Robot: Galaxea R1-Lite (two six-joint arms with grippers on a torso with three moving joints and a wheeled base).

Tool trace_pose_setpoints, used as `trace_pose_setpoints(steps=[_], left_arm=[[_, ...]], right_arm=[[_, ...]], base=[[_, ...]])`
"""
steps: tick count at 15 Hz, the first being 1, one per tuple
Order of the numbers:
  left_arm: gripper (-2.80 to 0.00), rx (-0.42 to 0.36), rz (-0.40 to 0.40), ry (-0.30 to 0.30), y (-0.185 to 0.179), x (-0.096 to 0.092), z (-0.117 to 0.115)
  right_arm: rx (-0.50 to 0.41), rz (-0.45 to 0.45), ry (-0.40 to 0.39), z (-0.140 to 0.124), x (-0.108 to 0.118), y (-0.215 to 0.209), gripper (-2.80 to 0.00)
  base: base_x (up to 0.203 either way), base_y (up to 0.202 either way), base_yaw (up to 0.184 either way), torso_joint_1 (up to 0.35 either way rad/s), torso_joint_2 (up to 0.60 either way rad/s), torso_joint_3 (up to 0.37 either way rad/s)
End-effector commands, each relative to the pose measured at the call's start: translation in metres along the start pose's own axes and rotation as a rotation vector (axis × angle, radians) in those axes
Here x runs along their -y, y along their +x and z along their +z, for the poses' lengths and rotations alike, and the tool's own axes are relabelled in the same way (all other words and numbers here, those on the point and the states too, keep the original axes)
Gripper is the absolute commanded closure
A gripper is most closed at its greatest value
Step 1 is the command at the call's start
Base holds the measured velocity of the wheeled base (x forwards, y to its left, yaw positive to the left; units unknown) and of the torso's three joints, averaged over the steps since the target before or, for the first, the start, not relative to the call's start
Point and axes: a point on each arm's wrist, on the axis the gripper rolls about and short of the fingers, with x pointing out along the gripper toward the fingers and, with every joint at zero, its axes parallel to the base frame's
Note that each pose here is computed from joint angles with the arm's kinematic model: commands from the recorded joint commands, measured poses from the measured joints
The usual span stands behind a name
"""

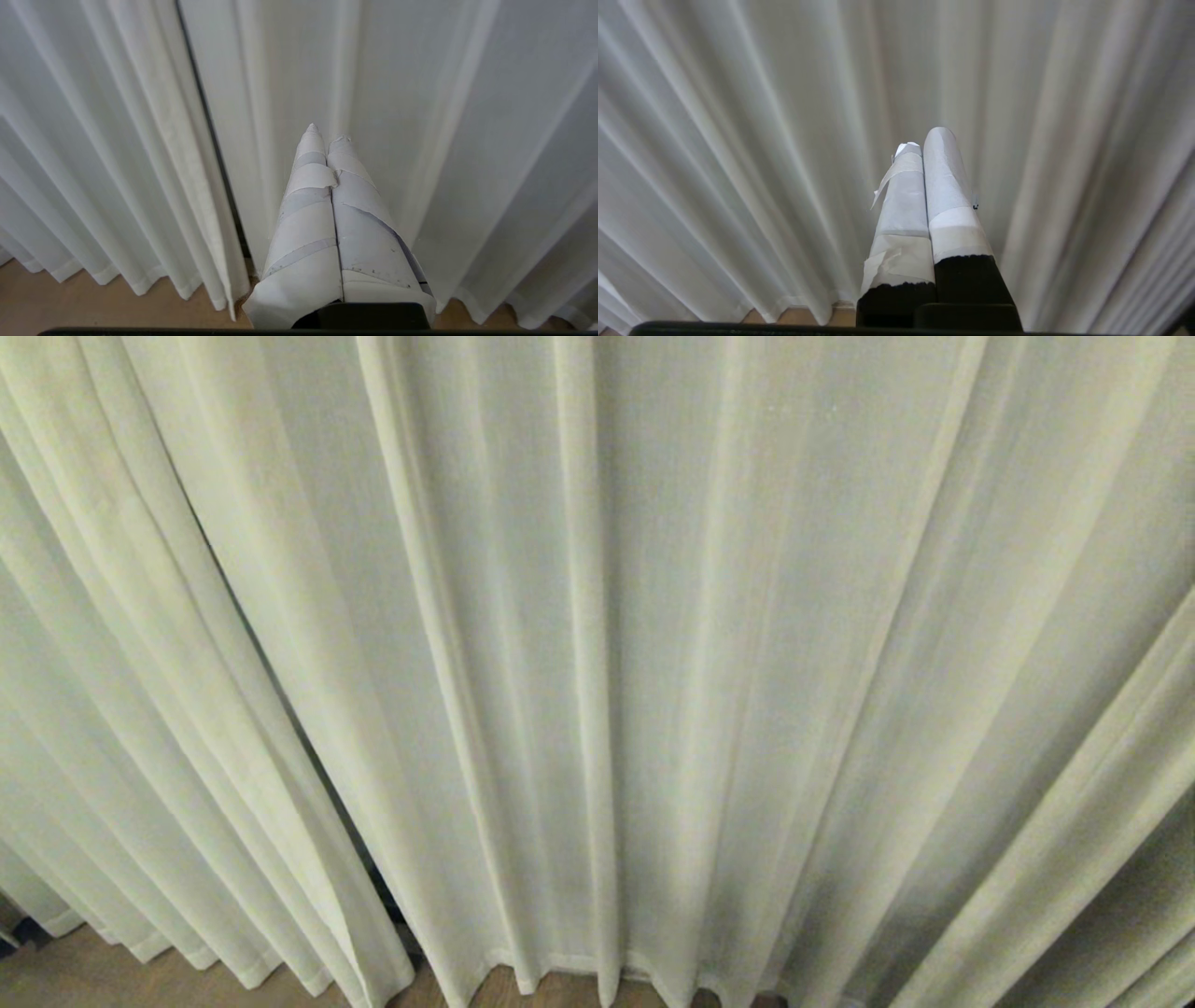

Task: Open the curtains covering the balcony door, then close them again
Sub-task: Close the outer curtains on both sides

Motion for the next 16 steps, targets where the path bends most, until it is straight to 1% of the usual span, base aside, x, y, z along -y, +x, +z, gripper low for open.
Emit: trace_pose_setpoints(steps=[1, 4, 16], left_arm=[[0.0, 0.002, 0.001, 0.0, -0.0001, 0.0, -0.0001], [0.0, 0.005, 0.001, -0.001, -0.0001, 0.0, 0.0003], [0.0, 0.003, 0.001, -0.004, 0.0, 0.0, -0.0001]], right_arm=[[0.0, -0.001, 0.001, 0.0002, 0.0, 0.0001, 0.0], [0.0, -0.001, 0.001, 0.0002, 0.0, 0.0001, 0.0], [0.002, -0.001, -0.002, 0.0003, 0.0, 0.0001, 0.0]], base=[[0.0, -0.191, 0.004, 0.008, 0.01, 0.002], [0.0, -0.131, -0.005, -0.001, 0.0, 0.002], [0.0, 0.0, 0.0, 0.0, 0.0, 0.0]])
